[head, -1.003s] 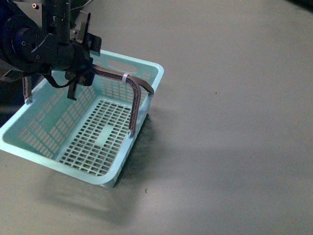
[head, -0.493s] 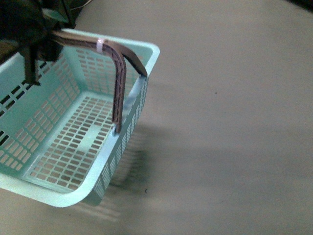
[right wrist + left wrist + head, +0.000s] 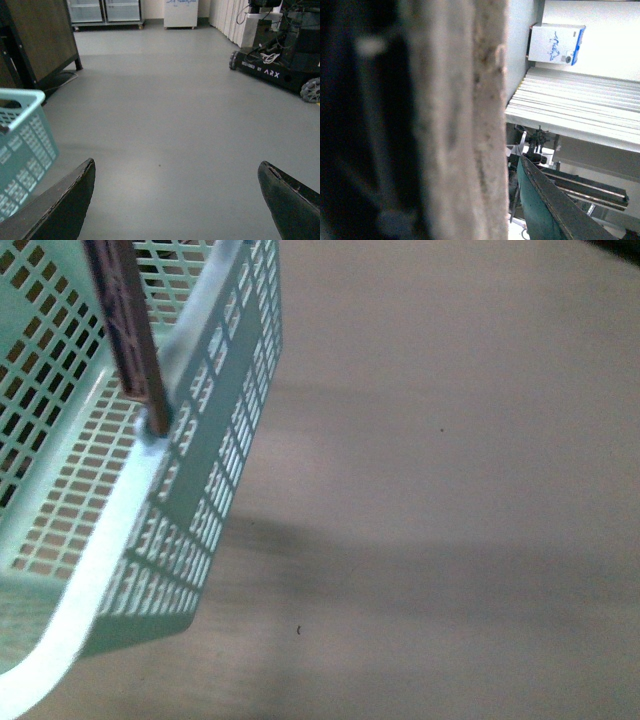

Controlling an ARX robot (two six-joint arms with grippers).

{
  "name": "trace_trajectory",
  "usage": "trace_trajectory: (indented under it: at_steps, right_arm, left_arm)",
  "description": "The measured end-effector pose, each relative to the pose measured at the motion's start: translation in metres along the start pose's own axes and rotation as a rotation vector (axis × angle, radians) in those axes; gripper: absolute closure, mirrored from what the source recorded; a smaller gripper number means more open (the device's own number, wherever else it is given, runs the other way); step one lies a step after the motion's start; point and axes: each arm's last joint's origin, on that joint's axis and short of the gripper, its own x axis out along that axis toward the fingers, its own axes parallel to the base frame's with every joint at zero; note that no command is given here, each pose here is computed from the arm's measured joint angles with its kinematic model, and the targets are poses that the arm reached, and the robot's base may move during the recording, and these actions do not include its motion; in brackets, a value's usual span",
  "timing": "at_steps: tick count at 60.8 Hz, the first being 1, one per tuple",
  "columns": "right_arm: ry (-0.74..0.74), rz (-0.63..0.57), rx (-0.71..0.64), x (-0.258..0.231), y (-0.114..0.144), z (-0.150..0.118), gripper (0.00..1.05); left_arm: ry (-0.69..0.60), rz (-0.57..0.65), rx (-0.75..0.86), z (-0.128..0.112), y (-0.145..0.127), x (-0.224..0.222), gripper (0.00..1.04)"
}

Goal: Pick mango and avocado into basket

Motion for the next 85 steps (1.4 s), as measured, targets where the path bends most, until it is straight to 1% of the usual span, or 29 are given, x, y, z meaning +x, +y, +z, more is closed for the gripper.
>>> trace_trajectory:
  at_steps: [7, 11, 22, 85]
  right_arm:
    - [0.0, 0.0, 0.0, 0.0, 0.0, 0.0, 0.09]
    - [0.0, 0.0, 0.0, 0.0, 0.0, 0.0, 0.09]
    - [0.0, 0.0, 0.0, 0.0, 0.0, 0.0, 0.09]
    - [0.0, 0.0, 0.0, 0.0, 0.0, 0.0, 0.09]
  left_arm:
    - [-0.016, -0.017, 0.01, 0.001, -0.01, -0.024, 0.75]
    - [-0.036, 0.004, 0.048, 0.001, -0.013, -0.032, 0.75]
    - [-0.046, 0.005, 0.076, 0.002, -0.013, -0.033, 0.75]
    - [-0.042, 0.01, 0.076, 0.002, -0.013, -0.032, 0.75]
